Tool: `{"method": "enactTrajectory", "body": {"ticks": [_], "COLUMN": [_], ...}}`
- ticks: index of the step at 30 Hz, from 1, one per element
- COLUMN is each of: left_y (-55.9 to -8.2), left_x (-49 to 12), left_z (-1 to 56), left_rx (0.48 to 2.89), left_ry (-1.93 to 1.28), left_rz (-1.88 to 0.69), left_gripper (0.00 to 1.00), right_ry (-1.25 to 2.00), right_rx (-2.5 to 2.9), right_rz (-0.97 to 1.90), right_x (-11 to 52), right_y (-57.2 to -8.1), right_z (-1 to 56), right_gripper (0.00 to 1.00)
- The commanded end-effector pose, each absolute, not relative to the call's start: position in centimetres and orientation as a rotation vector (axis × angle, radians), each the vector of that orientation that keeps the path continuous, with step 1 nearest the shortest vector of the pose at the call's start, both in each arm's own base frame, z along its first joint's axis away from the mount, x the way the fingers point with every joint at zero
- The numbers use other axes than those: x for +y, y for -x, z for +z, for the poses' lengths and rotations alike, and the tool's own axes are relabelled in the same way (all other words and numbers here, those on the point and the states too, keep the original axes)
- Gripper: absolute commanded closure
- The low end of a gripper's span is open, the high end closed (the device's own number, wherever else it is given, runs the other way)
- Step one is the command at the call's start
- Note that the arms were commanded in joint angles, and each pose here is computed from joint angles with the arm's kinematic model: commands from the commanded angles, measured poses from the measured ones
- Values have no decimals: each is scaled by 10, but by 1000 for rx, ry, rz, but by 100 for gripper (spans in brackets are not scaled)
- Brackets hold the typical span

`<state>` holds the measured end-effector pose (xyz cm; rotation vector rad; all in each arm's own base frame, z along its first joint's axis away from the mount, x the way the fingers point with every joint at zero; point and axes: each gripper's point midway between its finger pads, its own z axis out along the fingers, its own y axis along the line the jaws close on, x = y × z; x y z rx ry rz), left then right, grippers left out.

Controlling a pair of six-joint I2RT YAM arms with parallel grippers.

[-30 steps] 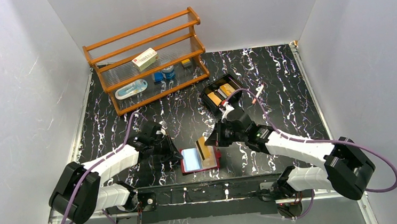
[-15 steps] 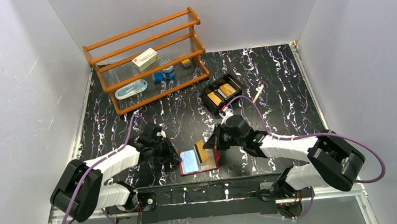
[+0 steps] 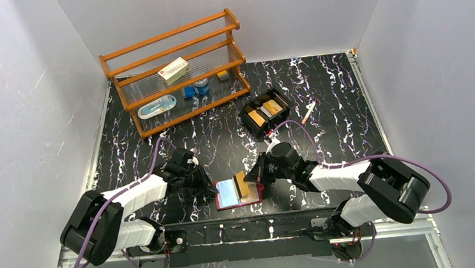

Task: Put the credit cards into the card holder
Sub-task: Insert the credit card into the card slot.

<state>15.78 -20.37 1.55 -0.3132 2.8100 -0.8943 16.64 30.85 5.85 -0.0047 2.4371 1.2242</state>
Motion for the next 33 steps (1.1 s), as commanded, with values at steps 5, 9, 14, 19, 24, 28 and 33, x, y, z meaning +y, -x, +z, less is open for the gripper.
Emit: {"method": "enactTrajectory", "body": {"ticks": [5, 9, 14, 19, 24, 28, 33], "left_y": [-145, -145, -145, -145, -145, -145, -143], "left_x": [-188, -187, -187, -186, -188, -188, -188], "left_z": [0, -1, -1, -2, 0, 1, 0], "left_rx": [2862, 2863, 2865, 2868, 2863, 2859, 2866], "left_ry": [348, 353, 358, 364, 366, 368, 369], "left_rz": [-798, -790, -784, -780, -792, -798, -796], "left_gripper": [100, 100, 100, 100, 100, 100, 100], "right_ry": [-27, -36, -42, -38, -21, -6, -16], "right_rx": [2391, 2371, 2420, 2444, 2435, 2407, 2379], "right_rz": [1321, 1331, 1294, 1304, 1297, 1281, 1262], "right_x": [315, 314, 302, 302, 305, 308, 307], "right_y": [-162, -163, -153, -147, -150, -155, -160], "right_z": [64, 70, 51, 41, 40, 42, 43], "right_gripper": [100, 100, 100, 100, 100, 100, 100]}}
